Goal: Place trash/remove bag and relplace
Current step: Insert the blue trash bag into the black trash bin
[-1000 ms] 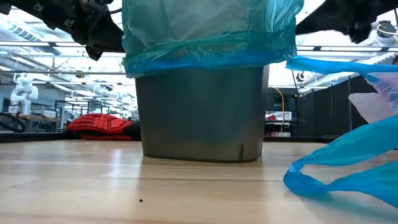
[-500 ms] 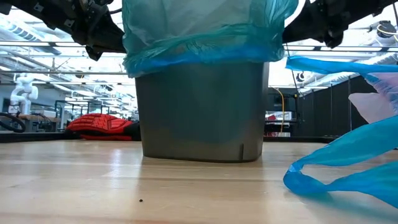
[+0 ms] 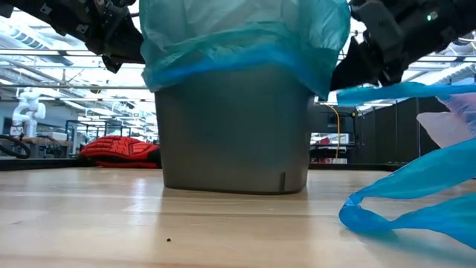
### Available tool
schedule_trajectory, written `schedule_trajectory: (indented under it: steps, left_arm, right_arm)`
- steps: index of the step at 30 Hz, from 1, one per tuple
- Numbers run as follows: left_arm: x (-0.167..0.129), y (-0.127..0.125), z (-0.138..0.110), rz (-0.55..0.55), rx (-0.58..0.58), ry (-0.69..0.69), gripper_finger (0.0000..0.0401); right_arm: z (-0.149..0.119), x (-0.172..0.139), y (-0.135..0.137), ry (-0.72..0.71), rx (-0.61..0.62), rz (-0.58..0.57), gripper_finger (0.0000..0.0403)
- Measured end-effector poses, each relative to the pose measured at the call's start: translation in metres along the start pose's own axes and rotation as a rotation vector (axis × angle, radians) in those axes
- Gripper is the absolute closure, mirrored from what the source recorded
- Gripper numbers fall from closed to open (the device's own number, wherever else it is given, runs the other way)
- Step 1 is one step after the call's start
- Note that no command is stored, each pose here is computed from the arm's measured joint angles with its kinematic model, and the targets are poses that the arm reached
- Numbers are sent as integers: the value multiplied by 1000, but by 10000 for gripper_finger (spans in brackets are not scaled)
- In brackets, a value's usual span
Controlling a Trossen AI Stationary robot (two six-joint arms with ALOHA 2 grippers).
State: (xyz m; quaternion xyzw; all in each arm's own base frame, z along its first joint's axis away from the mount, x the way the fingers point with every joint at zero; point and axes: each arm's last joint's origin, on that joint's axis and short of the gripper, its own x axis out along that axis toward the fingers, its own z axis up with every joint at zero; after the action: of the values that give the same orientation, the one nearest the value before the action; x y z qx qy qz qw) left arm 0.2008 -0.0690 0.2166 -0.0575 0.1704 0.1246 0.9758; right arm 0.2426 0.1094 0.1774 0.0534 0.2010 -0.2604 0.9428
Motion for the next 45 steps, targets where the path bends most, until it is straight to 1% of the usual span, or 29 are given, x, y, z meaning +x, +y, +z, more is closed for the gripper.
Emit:
schedule_trajectory:
  steps: [5,10,16,18,22,26,30,33,36,40,45]
  left_arm:
    - [0,0,0,1,4,-1,401]
    - [0,0,0,5,10,5,401]
    - [0,0,0,8,11,4,401]
    - [0,0,-1,9,12,7,401]
    - [0,1,-2,14,17,21,401]
    - [0,1,-2,15,14,20,401]
    - [0,1,-2,14,12,20,401]
    - [0,1,-2,13,10,17,401]
    - [0,1,-2,13,9,16,401]
    - [1,0,-2,14,10,16,401]
    - [8,-2,-9,27,36,52,401]
  right_arm:
    - [-10,8,9,10,7,20,403]
    - [-9,-1,14,10,12,82,403]
    - [4,-19,13,-50,7,109,403]
    - [8,-29,13,-66,-3,138,403]
    - [9,-56,15,-81,-46,210,403]
    - [4,-77,22,-149,-34,204,403]
    - [-5,-85,32,-210,-11,180,403]
    - [-9,-81,44,-240,9,192,403]
    - [-12,-70,54,-274,17,184,403]
    - [-15,-49,60,-310,10,120,403]
    - [-24,-25,59,-297,4,59,403]
